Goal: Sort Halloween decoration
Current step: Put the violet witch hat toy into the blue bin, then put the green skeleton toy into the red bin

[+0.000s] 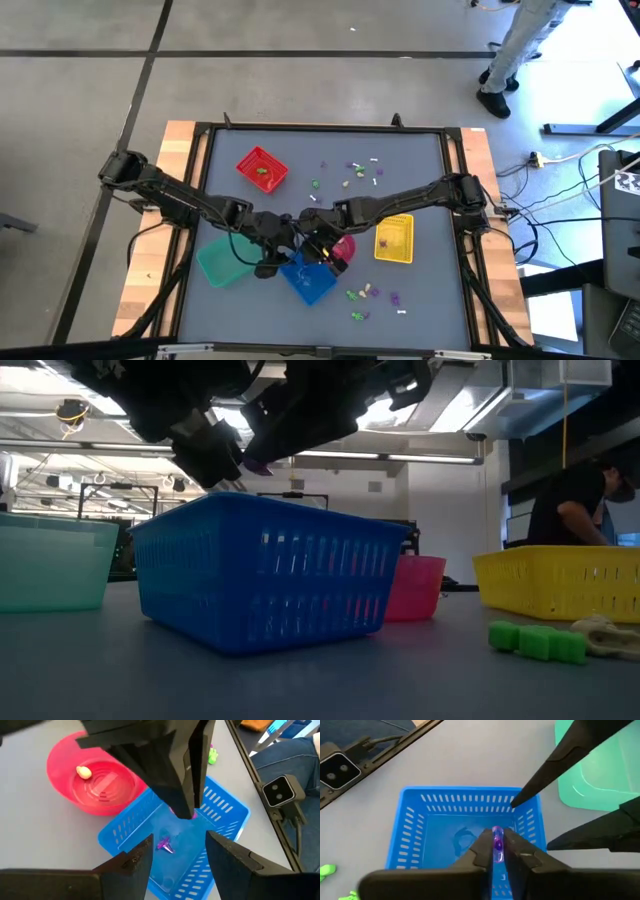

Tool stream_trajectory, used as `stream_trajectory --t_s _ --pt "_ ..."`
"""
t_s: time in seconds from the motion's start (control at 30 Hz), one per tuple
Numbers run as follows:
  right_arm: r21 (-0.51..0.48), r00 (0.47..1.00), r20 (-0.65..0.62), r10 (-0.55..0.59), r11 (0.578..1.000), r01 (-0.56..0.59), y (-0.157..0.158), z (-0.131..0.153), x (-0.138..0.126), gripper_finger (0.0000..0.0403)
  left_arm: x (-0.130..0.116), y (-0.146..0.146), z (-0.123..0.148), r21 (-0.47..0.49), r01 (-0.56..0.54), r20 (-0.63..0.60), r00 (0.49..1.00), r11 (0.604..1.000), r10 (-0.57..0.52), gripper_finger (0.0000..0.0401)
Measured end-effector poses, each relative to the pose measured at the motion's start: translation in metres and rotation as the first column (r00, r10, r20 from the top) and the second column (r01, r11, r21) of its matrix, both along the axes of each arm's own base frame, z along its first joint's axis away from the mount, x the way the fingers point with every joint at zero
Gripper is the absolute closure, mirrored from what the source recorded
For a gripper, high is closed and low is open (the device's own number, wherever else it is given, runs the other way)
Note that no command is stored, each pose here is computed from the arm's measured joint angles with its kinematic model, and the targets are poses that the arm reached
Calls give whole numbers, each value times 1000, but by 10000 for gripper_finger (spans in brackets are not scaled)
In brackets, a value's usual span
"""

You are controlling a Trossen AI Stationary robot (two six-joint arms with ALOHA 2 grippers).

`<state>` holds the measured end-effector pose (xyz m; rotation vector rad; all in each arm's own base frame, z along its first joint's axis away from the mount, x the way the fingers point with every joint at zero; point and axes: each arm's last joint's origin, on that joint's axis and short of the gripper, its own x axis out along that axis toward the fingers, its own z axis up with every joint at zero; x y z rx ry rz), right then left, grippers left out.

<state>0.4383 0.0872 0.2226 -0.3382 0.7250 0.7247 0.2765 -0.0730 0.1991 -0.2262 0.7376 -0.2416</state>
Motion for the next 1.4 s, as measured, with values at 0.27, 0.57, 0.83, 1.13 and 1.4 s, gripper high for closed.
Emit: stream_trajectory --t_s 0.27,0.57,0.83,1.13,1.4 --pt "-102 997 -3 -82 991 81 -4 1 -2 265 0 0 0 6 -8 3 1000 1000 8 236" --pt "-255 985 -96 -144 960 116 -17 34 -36 260 8 2 10 52 -100 131 987 994 93 236" --pt "-314 942 -200 -269 929 198 -73 65 -77 260 27 25 40 28 -353 376 870 935 318 236" --pt "-313 871 -210 -443 875 370 -144 66 -110 260 52 86 79 -11 -508 418 780 861 466 236" --pt "-315 811 -220 -542 827 467 -181 53 -120 260 73 141 70 -58 -641 317 715 765 623 236"
